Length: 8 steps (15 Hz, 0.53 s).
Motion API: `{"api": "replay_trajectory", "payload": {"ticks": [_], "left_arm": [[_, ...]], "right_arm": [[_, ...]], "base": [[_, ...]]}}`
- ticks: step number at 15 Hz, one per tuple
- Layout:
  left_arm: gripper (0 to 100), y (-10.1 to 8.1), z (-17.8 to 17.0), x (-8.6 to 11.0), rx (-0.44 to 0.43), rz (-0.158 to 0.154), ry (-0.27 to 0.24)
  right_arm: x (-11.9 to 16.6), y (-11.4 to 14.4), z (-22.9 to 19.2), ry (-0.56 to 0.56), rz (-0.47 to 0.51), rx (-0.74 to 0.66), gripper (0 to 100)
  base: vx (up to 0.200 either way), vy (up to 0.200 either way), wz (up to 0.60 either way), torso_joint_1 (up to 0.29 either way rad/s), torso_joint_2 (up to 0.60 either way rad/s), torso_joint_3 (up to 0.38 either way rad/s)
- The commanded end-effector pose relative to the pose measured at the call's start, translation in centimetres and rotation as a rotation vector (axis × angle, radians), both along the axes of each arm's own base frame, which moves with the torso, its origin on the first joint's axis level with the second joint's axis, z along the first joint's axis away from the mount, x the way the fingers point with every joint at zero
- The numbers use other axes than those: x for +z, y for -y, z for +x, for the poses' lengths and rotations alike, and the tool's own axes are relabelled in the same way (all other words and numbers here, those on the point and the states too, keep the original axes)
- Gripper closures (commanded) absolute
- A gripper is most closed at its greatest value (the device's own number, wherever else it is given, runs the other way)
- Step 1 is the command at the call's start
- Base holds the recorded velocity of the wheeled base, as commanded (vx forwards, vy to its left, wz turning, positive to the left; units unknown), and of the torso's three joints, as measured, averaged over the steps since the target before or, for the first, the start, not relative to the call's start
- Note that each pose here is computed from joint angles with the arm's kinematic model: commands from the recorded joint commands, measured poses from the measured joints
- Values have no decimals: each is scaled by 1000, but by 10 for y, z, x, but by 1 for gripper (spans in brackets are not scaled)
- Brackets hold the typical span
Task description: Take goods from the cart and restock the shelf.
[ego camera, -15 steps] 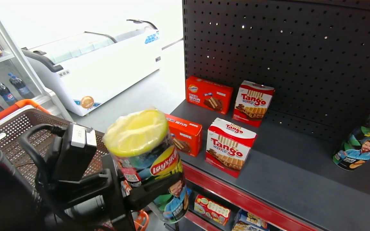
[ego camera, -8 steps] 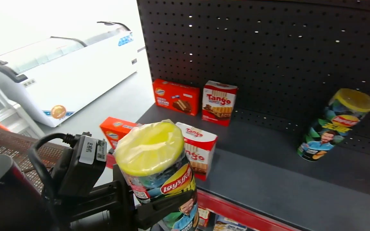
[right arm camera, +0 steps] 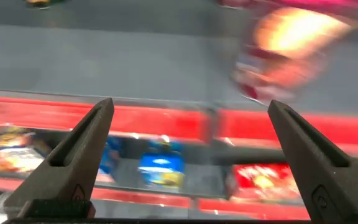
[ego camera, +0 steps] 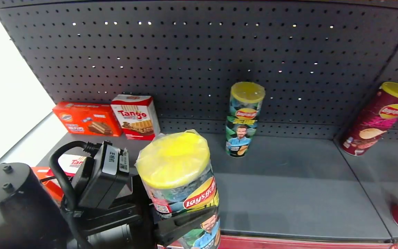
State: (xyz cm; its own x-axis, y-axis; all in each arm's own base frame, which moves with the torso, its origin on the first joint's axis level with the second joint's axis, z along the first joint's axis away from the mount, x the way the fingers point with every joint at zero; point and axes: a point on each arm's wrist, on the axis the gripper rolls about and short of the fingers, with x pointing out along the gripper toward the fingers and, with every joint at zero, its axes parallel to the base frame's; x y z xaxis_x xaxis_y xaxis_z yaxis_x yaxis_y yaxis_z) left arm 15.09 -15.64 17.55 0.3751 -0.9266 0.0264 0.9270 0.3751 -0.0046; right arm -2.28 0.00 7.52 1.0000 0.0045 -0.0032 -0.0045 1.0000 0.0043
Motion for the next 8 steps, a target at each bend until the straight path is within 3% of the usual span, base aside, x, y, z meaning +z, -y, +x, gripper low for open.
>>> {"api": "replay_trajectory", "payload": {"ticks": [1,5,7,8], "left_arm": [[100,0,2,-1,8,2,-2],[100,-1,2,-1,12,3,-3],[100,-2,1,-2,14,5,-6],[100,-2,1,-2,16,5,-6]], "right_arm": [[0,0,0,0,0,0,0],[0,0,0,0,0,0,0],[0,0,0,0,0,0,0],[0,0,0,0,0,0,0]], "base": [[0,0,0,0,0,0],[0,0,0,0,0,0],[0,0,-600,5,5,5],[0,0,0,0,0,0]]}}
